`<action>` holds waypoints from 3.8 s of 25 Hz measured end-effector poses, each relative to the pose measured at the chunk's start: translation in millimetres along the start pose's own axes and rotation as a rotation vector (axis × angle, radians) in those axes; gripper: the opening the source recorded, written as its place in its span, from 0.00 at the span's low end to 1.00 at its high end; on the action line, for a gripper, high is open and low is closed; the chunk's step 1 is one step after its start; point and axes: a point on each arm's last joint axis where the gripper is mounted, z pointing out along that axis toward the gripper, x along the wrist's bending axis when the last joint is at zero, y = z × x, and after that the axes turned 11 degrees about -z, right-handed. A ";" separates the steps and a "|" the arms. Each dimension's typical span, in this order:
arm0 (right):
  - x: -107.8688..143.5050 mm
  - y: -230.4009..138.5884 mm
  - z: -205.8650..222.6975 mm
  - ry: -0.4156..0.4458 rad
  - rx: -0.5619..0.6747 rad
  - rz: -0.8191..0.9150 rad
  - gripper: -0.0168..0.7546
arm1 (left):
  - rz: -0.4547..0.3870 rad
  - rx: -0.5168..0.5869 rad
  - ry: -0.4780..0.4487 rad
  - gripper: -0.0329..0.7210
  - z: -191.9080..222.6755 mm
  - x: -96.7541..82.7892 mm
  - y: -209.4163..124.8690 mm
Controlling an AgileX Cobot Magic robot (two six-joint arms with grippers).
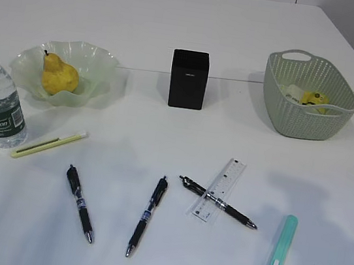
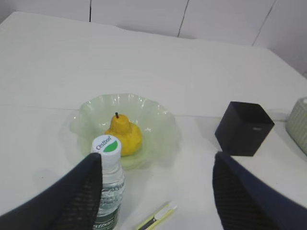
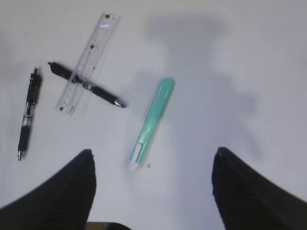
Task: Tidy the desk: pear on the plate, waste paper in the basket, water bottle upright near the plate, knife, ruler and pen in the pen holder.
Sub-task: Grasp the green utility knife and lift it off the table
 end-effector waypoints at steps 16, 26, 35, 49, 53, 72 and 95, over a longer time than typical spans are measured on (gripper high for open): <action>1.2 -8.0 23.7 0.095 0.249 0.189 0.78 | 0.114 0.182 -0.050 0.72 -20.1 -4.3 -13.7; 3.2 -8.0 25.5 0.125 0.270 0.190 0.78 | 0.119 0.247 -0.052 0.69 -21.4 -4.1 -19.4; 0.5 -8.1 34.6 0.129 0.319 0.201 0.78 | 0.122 0.272 -0.053 0.68 -21.9 -3.9 -21.6; -0.1 1.9 49.5 0.157 0.264 0.266 0.78 | 0.122 0.290 -0.054 0.68 -22.4 -3.9 -23.3; 6.6 1.4 52.4 0.165 0.274 0.239 0.78 | 0.122 0.290 -0.054 0.66 -22.4 -3.9 -23.3; 5.3 -0.4 88.7 0.124 0.375 0.263 0.78 | 0.122 0.297 -0.054 0.64 -22.8 -3.9 -23.8; 14.5 9.5 89.4 0.235 0.287 0.320 0.78 | 0.144 0.296 -0.051 0.60 -22.7 -3.3 -23.7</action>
